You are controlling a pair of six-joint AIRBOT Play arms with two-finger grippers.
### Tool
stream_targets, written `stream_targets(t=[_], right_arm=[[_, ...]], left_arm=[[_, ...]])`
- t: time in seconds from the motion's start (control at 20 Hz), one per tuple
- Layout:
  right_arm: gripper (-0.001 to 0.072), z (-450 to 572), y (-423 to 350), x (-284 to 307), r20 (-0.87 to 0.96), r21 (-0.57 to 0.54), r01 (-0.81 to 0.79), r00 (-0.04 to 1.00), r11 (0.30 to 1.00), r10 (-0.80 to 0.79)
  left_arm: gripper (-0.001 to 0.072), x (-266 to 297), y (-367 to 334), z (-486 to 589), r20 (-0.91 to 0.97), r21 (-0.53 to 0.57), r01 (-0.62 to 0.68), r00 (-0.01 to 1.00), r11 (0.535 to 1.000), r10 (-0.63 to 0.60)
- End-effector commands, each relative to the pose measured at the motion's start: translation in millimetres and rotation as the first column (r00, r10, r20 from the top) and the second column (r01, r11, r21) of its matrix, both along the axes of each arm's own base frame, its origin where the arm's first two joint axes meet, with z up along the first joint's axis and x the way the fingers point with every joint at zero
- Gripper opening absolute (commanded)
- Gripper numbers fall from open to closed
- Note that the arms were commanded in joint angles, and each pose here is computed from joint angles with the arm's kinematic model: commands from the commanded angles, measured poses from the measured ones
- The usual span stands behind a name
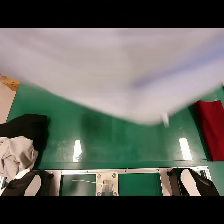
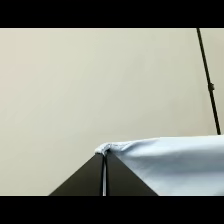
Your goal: Fold the shirts.
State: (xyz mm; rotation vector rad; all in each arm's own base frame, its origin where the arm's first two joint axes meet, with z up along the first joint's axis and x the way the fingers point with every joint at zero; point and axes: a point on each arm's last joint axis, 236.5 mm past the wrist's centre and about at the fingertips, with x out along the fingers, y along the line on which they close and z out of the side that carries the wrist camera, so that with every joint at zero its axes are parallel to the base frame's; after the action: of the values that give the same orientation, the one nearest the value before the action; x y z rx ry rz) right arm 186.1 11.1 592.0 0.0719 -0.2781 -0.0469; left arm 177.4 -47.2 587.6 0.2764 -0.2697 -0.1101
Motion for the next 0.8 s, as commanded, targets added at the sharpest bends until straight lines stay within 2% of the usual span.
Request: stream_targets(t=[0.0, 0.1, 0.2, 0.3, 0.4, 0.6, 0.65, 0.75], right_arm=[[0.0014, -17.5, -13.9, 16.6, -0.044, 0.036, 0.016, 0.999, 0.999, -0.014], [0.0014, -67.9, -23.4, 61.5, -0.172, 0.135, -0.048, 0.982, 0.990, 0.071], [0.0014, -137.5, -31.8, 111.8, -0.305, 0.255, -0.110, 0.934, 0.961, 0.187], [0.0015, -221.5, -42.4, 157.5, -0.414, 0.392, -0.120, 0.862, 0.912, 0.291], [0.0016, -315.9, -56.5, 197.3, -0.510, 0.490, -0.055, 0.791, 0.870, 0.338], [0.0015, -500.2, -77.7, 257.0, -0.688, 0.542, 0.127, 0.635, 0.831, 0.352], [0.0015, -539.6, -83.7, 270.7, -0.720, 0.553, 0.176, 0.593, 0.814, 0.361], [0.0014, -597.6, -93.9, 297.3, -0.740, 0.603, 0.252, 0.530, 0.757, 0.413]], left_arm=[[0.0021, 20.6, 15.6, -26.6, -0.084, -0.005, -0.049, 0.995, 0.999, 0.049], [0.0021, 59.1, 23.3, -65.0, -0.205, -0.034, -0.040, 0.978, 0.999, 0.032], [0.0021, 109.5, 21.2, -121.5, -0.373, -0.085, 0.019, 0.927, 0.996, -0.050], [0.0021, 162.2, 1.1, -184.0, -0.508, -0.186, 0.151, 0.831, 0.971, -0.227], [0.0022, 217.6, -19.0, -262.9, -0.613, -0.334, 0.240, 0.680, 0.912, -0.403], [0.0022, 299.7, -51.8, -446.2, -0.779, -0.500, 0.163, 0.344, 0.851, -0.524], [0.0022, 317.0, -61.6, -490.3, -0.795, -0.523, 0.125, 0.284, 0.843, -0.536], [0.0022, 347.7, -69.8, -552.1, -0.796, -0.561, 0.033, 0.253, 0.827, -0.550]])
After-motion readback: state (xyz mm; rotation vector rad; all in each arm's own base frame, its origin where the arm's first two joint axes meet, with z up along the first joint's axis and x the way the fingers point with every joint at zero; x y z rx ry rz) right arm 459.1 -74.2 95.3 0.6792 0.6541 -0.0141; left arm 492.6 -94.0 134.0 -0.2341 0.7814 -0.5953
